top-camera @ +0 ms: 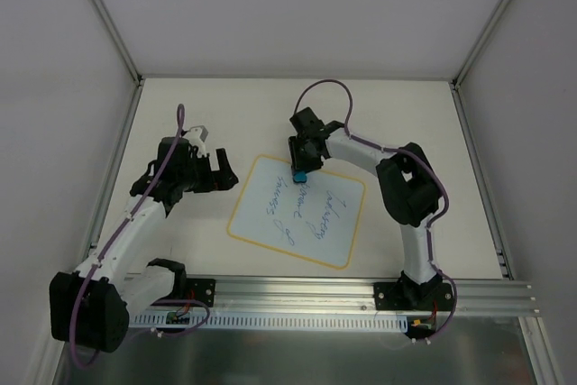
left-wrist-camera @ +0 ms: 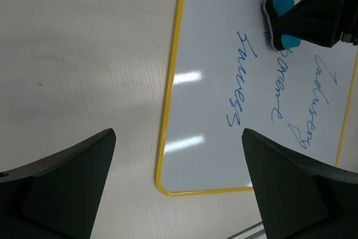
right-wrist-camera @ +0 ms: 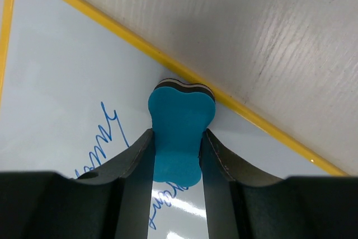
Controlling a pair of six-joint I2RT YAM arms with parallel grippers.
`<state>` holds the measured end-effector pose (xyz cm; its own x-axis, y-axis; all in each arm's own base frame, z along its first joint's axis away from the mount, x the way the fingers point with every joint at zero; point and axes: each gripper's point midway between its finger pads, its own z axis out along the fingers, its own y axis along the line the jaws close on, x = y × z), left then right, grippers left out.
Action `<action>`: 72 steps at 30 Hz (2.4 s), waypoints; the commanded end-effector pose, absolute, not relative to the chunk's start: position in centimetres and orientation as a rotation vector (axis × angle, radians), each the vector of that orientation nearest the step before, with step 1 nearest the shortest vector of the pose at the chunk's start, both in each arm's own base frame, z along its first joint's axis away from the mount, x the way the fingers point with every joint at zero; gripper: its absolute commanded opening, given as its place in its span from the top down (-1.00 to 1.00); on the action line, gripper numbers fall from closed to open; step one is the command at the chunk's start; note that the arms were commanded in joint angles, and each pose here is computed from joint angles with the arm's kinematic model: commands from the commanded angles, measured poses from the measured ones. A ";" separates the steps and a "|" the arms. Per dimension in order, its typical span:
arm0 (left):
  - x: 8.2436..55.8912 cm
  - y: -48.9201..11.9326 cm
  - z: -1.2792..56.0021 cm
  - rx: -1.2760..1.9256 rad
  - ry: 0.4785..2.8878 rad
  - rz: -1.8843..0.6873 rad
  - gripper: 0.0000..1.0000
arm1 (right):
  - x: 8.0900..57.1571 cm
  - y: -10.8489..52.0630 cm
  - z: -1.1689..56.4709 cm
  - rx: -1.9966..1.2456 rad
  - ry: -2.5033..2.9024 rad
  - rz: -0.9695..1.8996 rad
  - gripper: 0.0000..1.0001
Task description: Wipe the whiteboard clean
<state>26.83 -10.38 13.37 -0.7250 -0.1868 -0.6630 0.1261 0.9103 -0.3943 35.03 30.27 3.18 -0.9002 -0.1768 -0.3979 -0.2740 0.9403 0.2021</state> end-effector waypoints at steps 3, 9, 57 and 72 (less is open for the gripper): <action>27.3 -12.3 11.5 -0.020 2.433 -0.509 -0.97 | 35.5 28.7 10.4 -0.325 2.568 0.344 0.99; 27.9 -12.6 8.0 -0.091 2.579 -0.426 -0.88 | 33.8 26.8 12.1 -0.306 2.523 0.335 0.99; 26.3 -15.4 -0.6 -0.110 2.852 -0.324 1.00 | 21.6 35.5 3.2 -0.479 2.681 0.220 0.99; 24.5 -14.4 -2.2 -0.124 2.904 -0.271 1.00 | 27.9 32.0 1.5 -0.243 2.710 0.005 0.99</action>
<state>29.58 -16.10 1.57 -0.9130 -0.1266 -0.3878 -0.0164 0.9613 -0.2750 24.99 35.64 2.58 -0.8884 -0.2307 -0.3970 -0.2839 0.9555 0.0799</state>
